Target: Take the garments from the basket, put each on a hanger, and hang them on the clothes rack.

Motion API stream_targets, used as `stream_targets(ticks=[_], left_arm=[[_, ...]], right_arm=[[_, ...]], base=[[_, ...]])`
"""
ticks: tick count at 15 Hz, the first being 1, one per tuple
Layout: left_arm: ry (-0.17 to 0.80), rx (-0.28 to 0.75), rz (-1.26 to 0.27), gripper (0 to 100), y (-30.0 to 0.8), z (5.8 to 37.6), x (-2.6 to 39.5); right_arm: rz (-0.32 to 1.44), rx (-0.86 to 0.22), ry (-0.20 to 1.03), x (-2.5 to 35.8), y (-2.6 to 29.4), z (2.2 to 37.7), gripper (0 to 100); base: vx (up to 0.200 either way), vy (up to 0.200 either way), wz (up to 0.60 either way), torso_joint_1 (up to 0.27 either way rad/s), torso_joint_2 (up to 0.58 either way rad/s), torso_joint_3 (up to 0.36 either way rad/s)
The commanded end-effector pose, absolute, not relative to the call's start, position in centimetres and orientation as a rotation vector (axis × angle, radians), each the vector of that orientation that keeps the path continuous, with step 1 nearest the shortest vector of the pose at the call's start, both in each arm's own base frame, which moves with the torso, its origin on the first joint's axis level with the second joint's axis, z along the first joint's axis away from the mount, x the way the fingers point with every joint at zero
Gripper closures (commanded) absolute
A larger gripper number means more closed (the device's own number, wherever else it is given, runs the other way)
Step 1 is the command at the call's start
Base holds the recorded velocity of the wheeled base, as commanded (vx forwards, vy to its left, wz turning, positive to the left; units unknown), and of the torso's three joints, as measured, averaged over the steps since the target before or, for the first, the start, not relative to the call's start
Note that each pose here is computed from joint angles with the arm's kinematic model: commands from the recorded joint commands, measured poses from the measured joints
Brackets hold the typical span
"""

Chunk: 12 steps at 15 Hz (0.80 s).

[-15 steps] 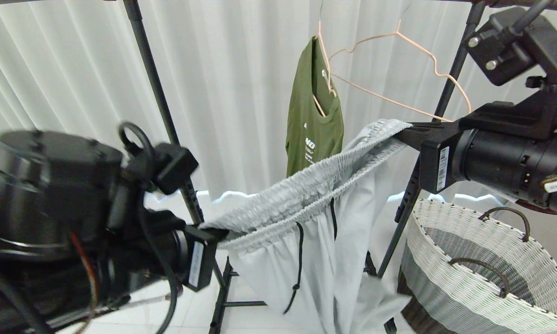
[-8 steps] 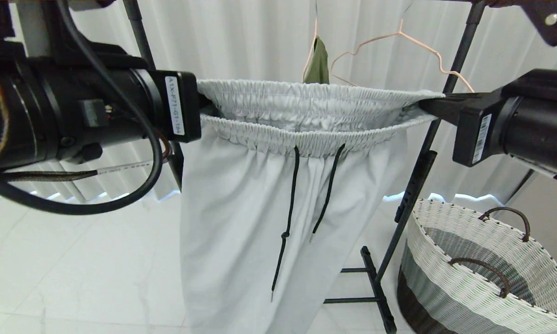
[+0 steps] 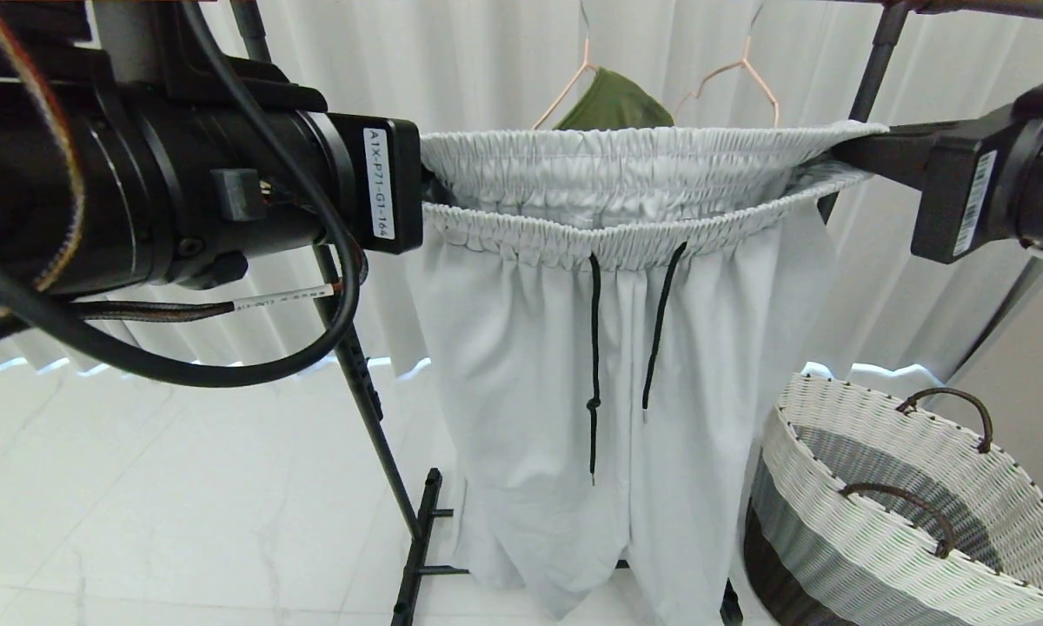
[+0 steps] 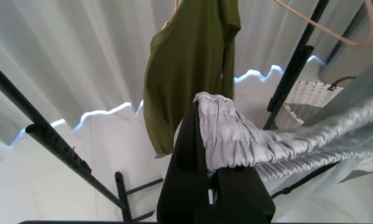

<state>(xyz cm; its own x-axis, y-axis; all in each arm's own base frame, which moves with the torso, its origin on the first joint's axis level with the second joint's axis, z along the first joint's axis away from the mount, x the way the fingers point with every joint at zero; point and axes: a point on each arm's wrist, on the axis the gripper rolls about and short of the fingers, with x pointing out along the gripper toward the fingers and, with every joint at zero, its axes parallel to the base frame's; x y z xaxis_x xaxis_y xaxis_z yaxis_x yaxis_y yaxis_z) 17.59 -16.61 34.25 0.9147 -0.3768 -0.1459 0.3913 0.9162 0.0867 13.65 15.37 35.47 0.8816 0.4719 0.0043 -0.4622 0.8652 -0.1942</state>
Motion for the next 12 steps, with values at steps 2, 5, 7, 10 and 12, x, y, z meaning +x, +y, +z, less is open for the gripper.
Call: stream_targets(ticks=[2,5,7,10,12], left_arm=[[0.129,0.116,-0.406,100,-16.9,34.2,17.5],[0.082,0.084,-0.407,100,-17.4,34.5,18.0],[0.05,0.064,-0.413,100,-18.0,34.7,18.3],[0.05,0.064,-0.418,100,-18.4,34.6,18.5],[0.048,0.063,-0.419,100,-18.3,34.7,18.4]], right_arm=[[0.483,-0.207,-0.03,11.9,13.0,36.0,100],[0.547,-0.265,0.049,9.1,10.3,35.8,100],[0.708,-0.279,0.08,7.0,9.5,35.4,100],[0.942,-0.222,0.104,4.9,10.5,35.1,100],[1.047,-0.205,0.112,3.8,11.1,35.0,100]], base=[[0.0,0.0,0.0,0.0,0.0,0.0],[0.0,0.0,0.0,0.0,0.0,0.0],[0.0,0.0,0.0,0.0,0.0,0.0],[0.0,0.0,0.0,0.0,0.0,0.0],[0.0,0.0,0.0,0.0,0.0,0.0]])
